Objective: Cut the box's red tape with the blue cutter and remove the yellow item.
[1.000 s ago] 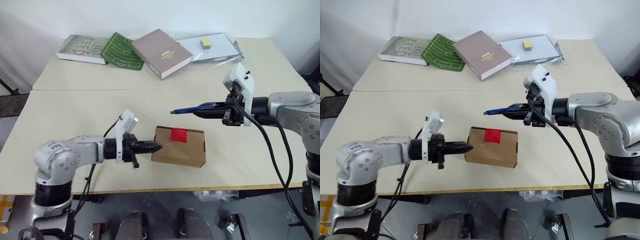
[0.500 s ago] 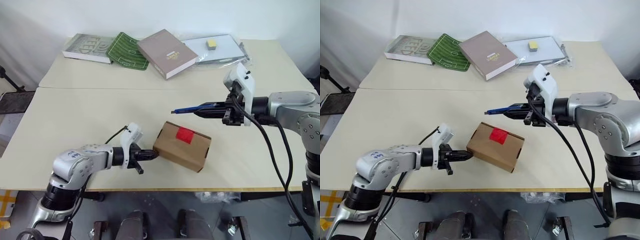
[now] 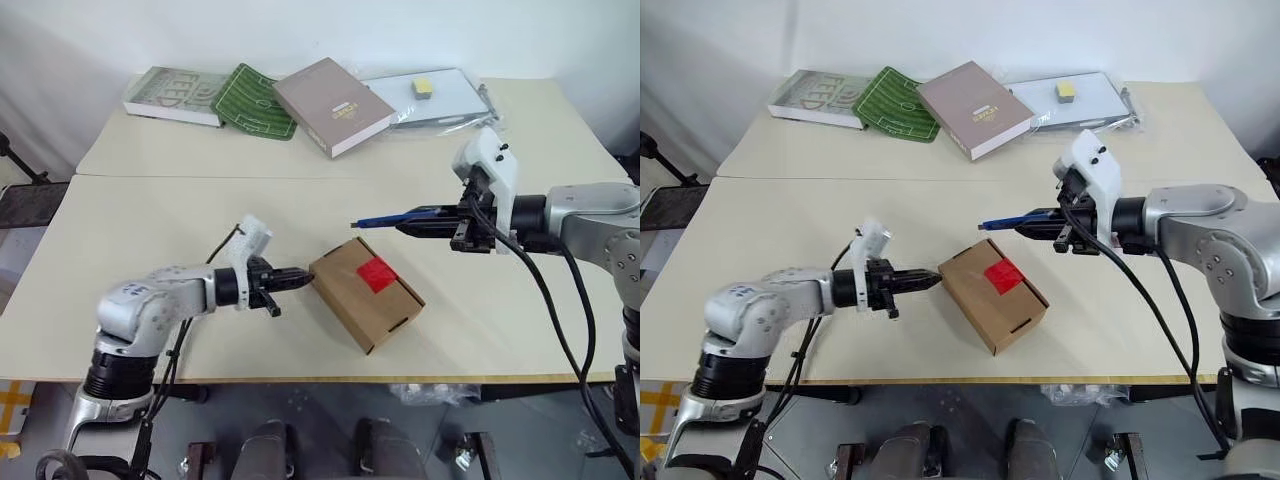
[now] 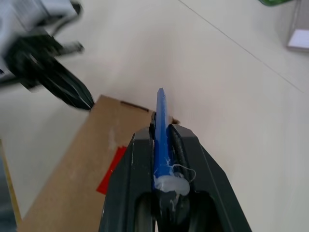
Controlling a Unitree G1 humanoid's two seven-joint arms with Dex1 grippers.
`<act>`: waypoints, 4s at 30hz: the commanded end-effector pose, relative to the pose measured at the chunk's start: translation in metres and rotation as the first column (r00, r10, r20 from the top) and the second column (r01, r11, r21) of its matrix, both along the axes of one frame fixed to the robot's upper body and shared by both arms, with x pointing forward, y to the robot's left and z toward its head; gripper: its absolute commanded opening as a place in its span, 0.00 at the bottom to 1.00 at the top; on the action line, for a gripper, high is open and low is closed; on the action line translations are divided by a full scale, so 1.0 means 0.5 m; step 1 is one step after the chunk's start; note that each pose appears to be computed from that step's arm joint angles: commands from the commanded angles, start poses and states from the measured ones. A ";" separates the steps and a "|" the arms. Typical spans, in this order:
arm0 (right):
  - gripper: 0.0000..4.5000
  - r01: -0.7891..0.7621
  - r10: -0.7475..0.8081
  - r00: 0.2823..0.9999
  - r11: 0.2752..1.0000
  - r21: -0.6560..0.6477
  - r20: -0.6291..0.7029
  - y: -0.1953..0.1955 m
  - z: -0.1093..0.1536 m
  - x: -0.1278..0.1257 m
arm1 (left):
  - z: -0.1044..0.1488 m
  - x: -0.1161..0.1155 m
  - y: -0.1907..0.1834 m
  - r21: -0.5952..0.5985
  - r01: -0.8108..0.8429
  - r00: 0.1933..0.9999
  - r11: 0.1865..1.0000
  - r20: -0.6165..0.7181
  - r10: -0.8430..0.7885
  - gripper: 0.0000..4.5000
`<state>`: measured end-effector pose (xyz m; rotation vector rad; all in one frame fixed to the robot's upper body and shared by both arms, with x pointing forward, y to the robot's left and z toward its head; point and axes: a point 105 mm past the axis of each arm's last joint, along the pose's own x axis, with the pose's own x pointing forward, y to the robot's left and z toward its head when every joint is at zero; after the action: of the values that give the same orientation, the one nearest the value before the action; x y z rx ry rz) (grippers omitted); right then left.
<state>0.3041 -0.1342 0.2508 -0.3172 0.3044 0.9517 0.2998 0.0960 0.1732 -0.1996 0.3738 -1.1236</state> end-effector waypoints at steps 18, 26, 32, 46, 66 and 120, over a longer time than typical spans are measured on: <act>0.04 0.088 -0.087 0.996 0.996 -0.025 0.021 -0.003 -0.015 0.001 | -0.009 0.047 -0.099 0.107 0.038 0.984 0.994 0.172 -0.056 0.00; 0.04 0.090 -0.090 0.996 0.996 -0.028 0.008 -0.002 -0.023 -0.001 | -0.015 0.049 -0.102 0.134 0.050 0.982 0.990 0.176 -0.073 0.00; 0.04 0.087 -0.087 0.996 0.996 -0.032 0.004 -0.004 -0.024 -0.006 | -0.019 0.049 -0.101 0.141 0.048 0.982 0.989 0.173 -0.073 0.00; 0.04 0.098 -0.097 0.995 0.995 -0.029 0.011 -0.008 -0.013 -0.016 | -0.033 0.046 -0.100 0.174 0.056 0.982 0.983 0.168 -0.086 0.00; 0.04 0.090 -0.096 0.994 0.989 -0.114 -0.054 -0.011 -0.039 -0.027 | -0.035 0.047 -0.108 0.199 0.047 0.984 0.979 0.161 -0.080 0.00; 0.04 0.084 -0.145 0.966 0.958 -0.273 -0.213 -0.011 -0.046 -0.037 | -0.128 0.043 -0.136 0.702 0.063 0.989 0.709 0.050 -0.138 0.00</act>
<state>0.2889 -0.1393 0.2283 -0.4242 0.6444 0.8234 0.3215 0.0099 0.1619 0.5343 0.4699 -1.1065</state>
